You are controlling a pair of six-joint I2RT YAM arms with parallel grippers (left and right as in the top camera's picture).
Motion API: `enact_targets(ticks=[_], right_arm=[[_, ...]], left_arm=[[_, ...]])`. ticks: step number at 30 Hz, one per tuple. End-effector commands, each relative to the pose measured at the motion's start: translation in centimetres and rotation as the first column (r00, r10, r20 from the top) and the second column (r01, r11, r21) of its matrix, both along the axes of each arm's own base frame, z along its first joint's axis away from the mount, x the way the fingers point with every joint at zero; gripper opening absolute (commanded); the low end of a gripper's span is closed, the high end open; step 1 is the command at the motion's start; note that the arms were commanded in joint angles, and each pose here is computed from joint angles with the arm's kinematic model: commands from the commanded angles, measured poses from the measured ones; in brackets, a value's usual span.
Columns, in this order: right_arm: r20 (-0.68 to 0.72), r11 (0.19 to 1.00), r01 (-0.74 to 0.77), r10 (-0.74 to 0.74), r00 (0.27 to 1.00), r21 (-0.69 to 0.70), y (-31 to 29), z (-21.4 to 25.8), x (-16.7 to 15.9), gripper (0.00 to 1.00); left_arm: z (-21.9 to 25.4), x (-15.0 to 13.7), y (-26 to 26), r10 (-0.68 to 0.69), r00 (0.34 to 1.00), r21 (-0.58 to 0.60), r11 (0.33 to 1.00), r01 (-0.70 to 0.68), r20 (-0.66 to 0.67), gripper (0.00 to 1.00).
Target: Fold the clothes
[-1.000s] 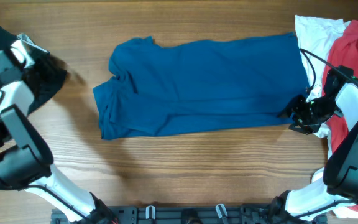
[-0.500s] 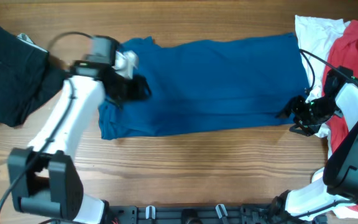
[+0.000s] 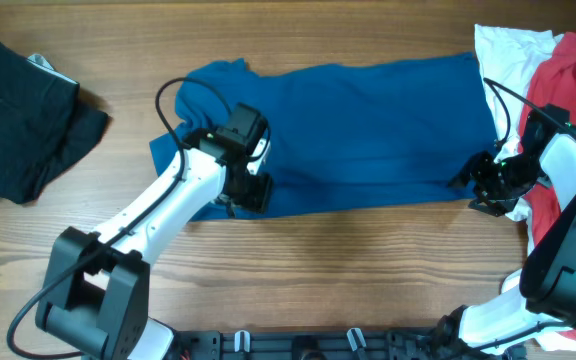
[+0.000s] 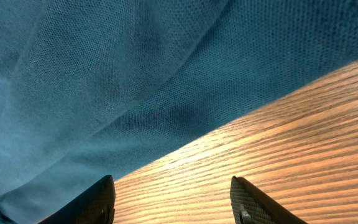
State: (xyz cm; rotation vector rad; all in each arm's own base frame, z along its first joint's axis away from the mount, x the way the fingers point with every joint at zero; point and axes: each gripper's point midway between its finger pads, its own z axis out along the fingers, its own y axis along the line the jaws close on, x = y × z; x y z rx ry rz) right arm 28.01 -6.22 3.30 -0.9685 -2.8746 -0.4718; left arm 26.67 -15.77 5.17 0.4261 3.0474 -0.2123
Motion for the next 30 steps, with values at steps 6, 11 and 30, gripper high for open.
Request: enact_targets(ticks=[6,11,30], right_arm=[[0.001,1.000,0.003,-0.003,1.000,-0.022,-0.3,0.3,0.0,0.60],[-0.002,1.000,0.001,-0.001,1.000,-0.021,-0.2,0.3,-0.1,0.60],[0.069,1.000,0.001,0.000,0.998,-0.014,-0.4,1.1,1.7,0.59]], left_arm=[[-2.2,1.0,-0.4,-0.068,0.992,0.071,0.996,0.061,0.106,0.59],[-4.2,1.0,0.7,-0.069,0.995,0.149,0.987,0.057,0.075,0.58],[3.5,6.1,0.0,0.006,0.937,0.096,0.994,-0.042,0.349,0.07]])
